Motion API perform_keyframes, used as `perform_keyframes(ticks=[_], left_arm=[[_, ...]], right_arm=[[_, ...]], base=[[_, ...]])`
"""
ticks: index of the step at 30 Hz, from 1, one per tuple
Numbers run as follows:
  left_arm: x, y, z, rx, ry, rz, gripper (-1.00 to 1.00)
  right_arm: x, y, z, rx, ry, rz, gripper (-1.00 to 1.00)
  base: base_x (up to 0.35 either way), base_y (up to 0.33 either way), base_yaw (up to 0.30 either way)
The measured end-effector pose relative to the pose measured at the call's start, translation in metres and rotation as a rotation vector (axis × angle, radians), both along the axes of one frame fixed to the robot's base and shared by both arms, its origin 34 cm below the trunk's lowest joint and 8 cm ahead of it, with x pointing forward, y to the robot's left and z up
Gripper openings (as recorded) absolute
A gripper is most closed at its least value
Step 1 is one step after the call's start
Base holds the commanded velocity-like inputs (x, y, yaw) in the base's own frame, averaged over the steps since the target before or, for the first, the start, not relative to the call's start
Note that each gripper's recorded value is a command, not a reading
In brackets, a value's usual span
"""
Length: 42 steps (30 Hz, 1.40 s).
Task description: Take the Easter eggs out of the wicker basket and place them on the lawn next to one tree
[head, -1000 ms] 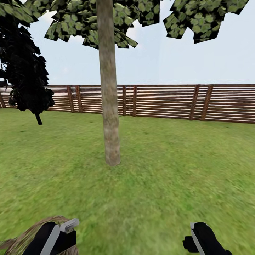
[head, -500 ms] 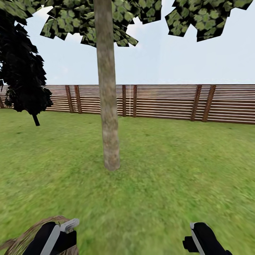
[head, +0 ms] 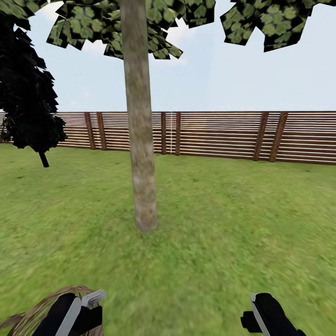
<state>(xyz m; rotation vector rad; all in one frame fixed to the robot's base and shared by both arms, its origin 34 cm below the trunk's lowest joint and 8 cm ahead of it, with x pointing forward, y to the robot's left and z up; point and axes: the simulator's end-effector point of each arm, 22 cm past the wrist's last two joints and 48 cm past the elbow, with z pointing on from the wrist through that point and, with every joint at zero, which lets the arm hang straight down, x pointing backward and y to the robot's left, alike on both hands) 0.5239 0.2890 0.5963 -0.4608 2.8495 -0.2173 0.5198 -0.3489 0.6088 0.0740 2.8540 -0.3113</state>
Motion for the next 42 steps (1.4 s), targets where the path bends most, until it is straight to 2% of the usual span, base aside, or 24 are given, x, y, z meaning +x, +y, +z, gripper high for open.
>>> perform_keyframes(ticks=[7, 11, 15, 18, 22, 26, 32, 42], left_arm=[[0.0005, -0.0018, 0.0004, -0.009, -0.002, 0.004, -1.00], [-0.0006, 0.0018, -0.0004, 0.009, 0.002, -0.004, -1.00], [0.0006, -0.0018, 0.0003, -0.009, -0.002, 0.004, -1.00], [-0.0002, 0.0005, -0.0001, 0.003, 0.001, -0.001, -1.00], [0.0007, -0.0023, 0.0005, -0.012, -0.003, 0.005, -1.00], [-0.0004, 0.0012, -0.0002, 0.005, 0.001, -0.002, -1.00], [0.0002, 0.0002, 0.0002, -0.003, -0.001, 0.002, -1.00], [0.0007, 0.0036, -0.0067, -0.002, -0.005, 0.011, -1.00]], right_arm=[[0.0009, -0.0003, 0.0008, -0.002, -0.003, 0.001, 1.00], [0.0009, -0.0004, 0.0008, -0.001, -0.003, 0.000, 1.00], [0.0007, -0.0004, 0.0008, -0.001, -0.003, 0.000, 1.00], [0.0007, -0.0004, 0.0008, -0.001, -0.003, 0.000, 1.00], [0.0010, -0.0001, 0.0008, 0.000, -0.004, 0.000, 1.00], [0.0010, -0.0002, 0.0008, -0.001, -0.004, 0.000, 1.00], [0.0009, -0.0003, 0.0008, -0.001, -0.004, 0.000, 1.00], [-0.0004, -0.0005, -0.0077, -0.001, 0.000, 0.000, 1.00]], base=[[0.341, 0.000, 0.075], [0.341, 0.000, 0.042], [0.341, 0.000, 0.001], [0.341, 0.000, 0.002], [0.341, 0.000, 0.181], [0.341, 0.000, 0.235], [0.338, 0.000, 0.025], [0.099, 0.000, 0.000]])
